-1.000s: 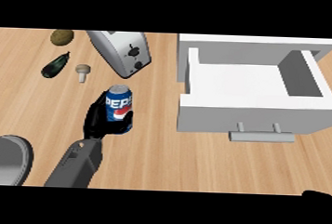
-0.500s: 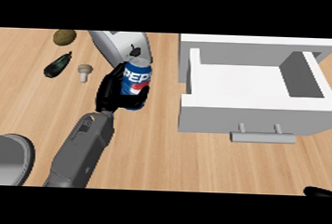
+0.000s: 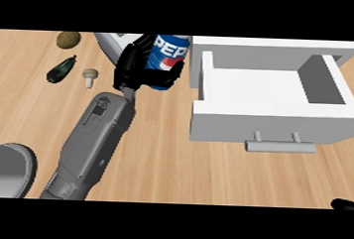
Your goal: Pick up the can, place it into the drawer and close the drawer
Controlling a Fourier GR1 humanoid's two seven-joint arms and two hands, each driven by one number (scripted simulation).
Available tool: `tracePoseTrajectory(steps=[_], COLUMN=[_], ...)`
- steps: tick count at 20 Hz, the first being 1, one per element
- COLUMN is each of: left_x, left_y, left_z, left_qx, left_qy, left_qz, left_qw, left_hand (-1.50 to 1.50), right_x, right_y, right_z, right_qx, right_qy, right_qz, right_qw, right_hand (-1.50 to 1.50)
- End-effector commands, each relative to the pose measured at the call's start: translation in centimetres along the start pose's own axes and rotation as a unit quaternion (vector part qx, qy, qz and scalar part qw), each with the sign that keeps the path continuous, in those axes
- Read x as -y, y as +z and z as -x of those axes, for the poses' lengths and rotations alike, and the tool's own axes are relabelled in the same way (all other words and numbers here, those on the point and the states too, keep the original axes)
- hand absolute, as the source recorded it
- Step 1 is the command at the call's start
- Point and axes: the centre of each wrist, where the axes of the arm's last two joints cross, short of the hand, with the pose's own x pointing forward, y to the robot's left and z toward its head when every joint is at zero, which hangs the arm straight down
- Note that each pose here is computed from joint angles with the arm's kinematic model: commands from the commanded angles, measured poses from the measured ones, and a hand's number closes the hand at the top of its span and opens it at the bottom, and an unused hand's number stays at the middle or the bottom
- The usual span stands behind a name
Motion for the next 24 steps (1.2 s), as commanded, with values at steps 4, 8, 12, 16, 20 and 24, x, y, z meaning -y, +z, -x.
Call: tracePoseTrajectory(steps=[4,8,12,16,20,24], left_x=[5.7,8.5,10.1,10.9,13.0,12.8], left_y=[-1.3,-3.4,-4.4,-5.3,-5.7,-6.8], left_z=[-6.9,-10.7,-12.7,-13.2,-16.2,-15.0], left_qx=[0.008,0.026,0.013,-0.001,-0.007,-0.013], left_qy=[-0.006,-0.031,-0.035,-0.048,-0.054,-0.071], left_qz=[0.023,0.021,0.031,0.018,0.037,0.028], left_qw=[0.9997,0.999,0.9988,0.9987,0.9978,0.997], left_hand=[1.5,1.5,1.5,1.5,1.5,1.5], right_x=[-0.5,-1.2,-0.6,-0.4,-0.4,0.5], right_y=[-0.4,0.2,-0.3,-1.2,-0.5,-0.7], right_z=[0.3,-0.7,0.1,-0.6,0.3,1.4], right_qx=[0.002,-0.003,0.007,0.009,0.004,0.014], right_qy=[0.002,-0.014,-0.003,0.004,-0.007,-0.005], right_qz=[0.002,-0.013,-0.005,0.005,0.004,-0.001], right_qw=[1.0,1.0,1.0,1.0,1.0,1.0], right_hand=[-1.5,-1.5,-1.5,-1.5,-1.5,-1.5])
